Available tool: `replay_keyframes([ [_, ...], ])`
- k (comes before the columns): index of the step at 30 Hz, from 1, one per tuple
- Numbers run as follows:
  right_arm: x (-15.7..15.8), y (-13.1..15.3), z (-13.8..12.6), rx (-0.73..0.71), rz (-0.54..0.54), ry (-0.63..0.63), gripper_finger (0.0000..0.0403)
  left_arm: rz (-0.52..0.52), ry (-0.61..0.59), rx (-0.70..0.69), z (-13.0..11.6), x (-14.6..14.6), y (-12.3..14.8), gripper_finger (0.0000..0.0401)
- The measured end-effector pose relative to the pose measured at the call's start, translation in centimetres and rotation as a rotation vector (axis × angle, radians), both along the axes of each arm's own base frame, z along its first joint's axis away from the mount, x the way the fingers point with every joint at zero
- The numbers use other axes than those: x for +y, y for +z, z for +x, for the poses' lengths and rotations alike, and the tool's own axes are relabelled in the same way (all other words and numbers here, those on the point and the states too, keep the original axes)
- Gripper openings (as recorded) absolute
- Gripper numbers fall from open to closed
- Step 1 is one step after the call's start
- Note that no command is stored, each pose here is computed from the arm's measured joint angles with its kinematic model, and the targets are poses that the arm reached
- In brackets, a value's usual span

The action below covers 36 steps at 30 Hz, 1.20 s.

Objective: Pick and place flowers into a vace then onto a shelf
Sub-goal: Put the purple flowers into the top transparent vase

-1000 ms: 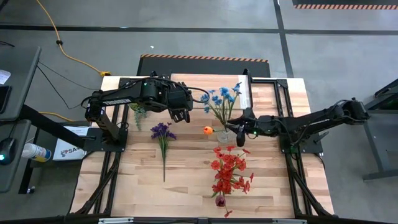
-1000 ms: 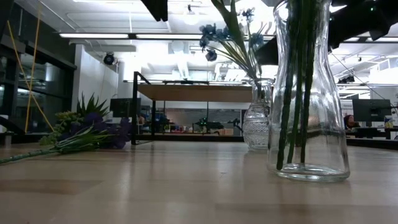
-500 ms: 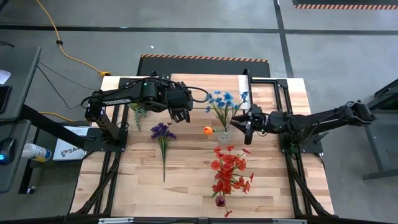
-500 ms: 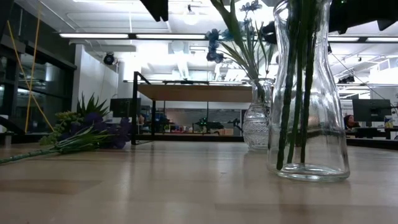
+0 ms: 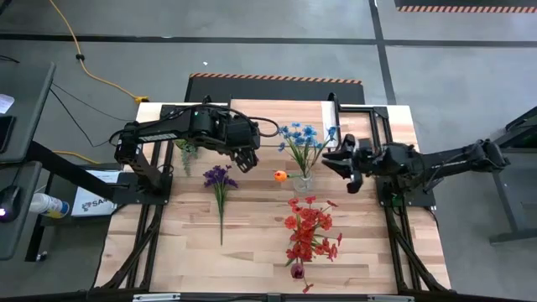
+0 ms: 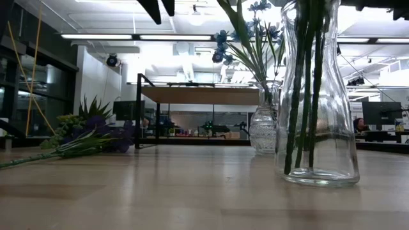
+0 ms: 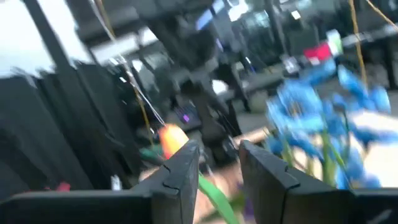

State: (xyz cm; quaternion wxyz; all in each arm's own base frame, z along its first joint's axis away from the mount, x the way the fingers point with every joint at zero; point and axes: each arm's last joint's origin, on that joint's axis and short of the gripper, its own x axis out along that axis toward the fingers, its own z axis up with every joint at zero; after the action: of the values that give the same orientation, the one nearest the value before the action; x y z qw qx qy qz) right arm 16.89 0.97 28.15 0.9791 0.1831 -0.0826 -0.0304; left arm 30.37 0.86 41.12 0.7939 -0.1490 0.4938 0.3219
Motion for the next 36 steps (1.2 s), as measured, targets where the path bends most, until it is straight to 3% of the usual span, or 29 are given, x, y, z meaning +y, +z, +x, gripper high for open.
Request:
replay_keyframes([
  [5, 0.0, 1.2, -1.1, -0.089, -0.043, 0.032, 0.0108, -0.206, 0.111, -0.049, 0.1, -0.6, -0.2, 0.0301],
  [8, 0.0, 1.5, -1.6, -0.116, -0.053, 0.048, 0.0108, -0.268, 0.197, -0.05, 0.2, -1.2, -0.9, 0.0301],
  [16, 0.2, 1.9, -2.0, -0.149, -0.079, 0.121, 0.0108, -0.329, 0.325, 0.015, 0.3, -4.4, -3.6, 0.0301],
  [22, 0.4, 2.0, -2.1, -0.161, -0.073, 0.183, 0.0108, -0.368, 0.39, 0.187, -0.4, -7.4, -7.9, 0.0301],
  [28, 0.5, 2.0, -2.1, -0.166, -0.069, 0.228, 0.0108, -0.34, 0.477, 0.346, -2.1, -10.1, -12.1, 0.0301],
  [31, 0.5, 2.0, -2.1, -0.165, -0.055, 0.231, 0.0108, -0.321, 0.542, 0.356, -2.7, -11.0, -13.2, 0.0301],
  [36, 0.8, 2.0, -2.1, -0.166, -0.053, 0.25, 0.0108, -0.329, 0.552, 0.272, -2.5, -12.2, -14.0, 0.0301],
])
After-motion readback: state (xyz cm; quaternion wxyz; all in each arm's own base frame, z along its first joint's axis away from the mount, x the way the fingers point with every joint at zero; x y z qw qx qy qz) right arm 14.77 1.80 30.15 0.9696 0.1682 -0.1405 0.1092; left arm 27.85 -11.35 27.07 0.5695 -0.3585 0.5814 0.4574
